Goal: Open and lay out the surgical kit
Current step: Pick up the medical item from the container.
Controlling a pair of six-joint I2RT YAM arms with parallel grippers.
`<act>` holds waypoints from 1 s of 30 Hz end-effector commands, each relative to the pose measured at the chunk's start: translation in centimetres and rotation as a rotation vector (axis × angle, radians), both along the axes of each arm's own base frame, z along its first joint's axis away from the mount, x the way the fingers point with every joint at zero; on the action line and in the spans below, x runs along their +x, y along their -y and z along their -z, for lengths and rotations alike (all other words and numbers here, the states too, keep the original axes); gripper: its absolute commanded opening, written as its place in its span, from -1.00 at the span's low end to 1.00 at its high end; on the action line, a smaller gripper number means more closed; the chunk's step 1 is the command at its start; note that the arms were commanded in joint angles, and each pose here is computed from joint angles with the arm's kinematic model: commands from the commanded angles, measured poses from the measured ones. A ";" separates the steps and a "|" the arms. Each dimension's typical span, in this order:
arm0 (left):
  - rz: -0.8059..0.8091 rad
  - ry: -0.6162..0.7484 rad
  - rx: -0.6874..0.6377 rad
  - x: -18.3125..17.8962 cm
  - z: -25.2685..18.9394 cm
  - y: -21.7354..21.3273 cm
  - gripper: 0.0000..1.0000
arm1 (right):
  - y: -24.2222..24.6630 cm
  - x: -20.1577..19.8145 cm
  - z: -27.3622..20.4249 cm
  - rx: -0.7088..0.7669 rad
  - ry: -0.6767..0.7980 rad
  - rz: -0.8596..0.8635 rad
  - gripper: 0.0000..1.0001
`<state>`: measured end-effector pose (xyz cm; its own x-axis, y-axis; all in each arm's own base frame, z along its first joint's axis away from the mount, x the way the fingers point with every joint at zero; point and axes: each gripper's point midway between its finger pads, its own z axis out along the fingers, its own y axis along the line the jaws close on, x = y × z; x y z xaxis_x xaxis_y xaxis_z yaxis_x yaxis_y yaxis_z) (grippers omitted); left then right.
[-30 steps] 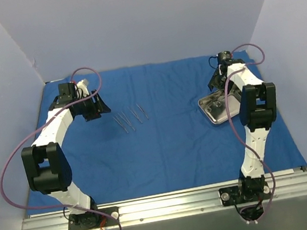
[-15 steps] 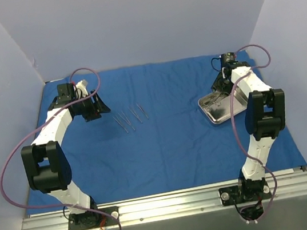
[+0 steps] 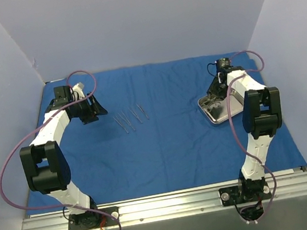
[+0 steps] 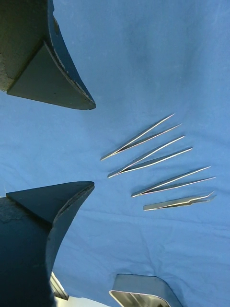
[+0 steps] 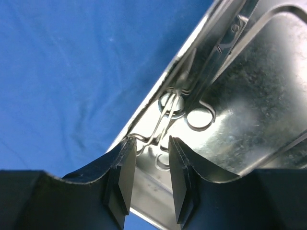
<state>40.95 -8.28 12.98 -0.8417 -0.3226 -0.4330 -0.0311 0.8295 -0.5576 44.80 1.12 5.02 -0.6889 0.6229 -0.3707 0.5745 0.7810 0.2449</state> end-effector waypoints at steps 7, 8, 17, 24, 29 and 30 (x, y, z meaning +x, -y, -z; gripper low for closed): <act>0.000 0.051 -0.014 0.0 -1.6 -0.3 0.40 | 0.1 -0.4 1.4 -0.006 -0.041 0.023 -0.32; -0.002 0.046 -0.016 -0.1 -1.4 -0.3 0.40 | 0.1 -0.2 1.5 -0.002 -0.038 0.025 -0.32; 0.003 0.045 -0.018 -0.2 -1.6 -0.4 0.40 | 0.1 -0.8 3.4 -0.008 -0.074 0.042 -0.20; -0.001 0.047 -0.014 -0.6 -1.6 -0.8 0.41 | 0.5 -2.0 5.1 -0.037 -0.128 0.052 -0.10; -0.008 0.046 -0.011 -1.2 -1.6 -1.2 0.41 | 1.8 -3.6 6.0 -0.119 -0.229 0.054 -0.21; -0.012 0.052 -0.012 -1.3 -1.8 -1.3 0.41 | 2.1 -4.0 6.0 -0.134 -0.251 0.057 -0.25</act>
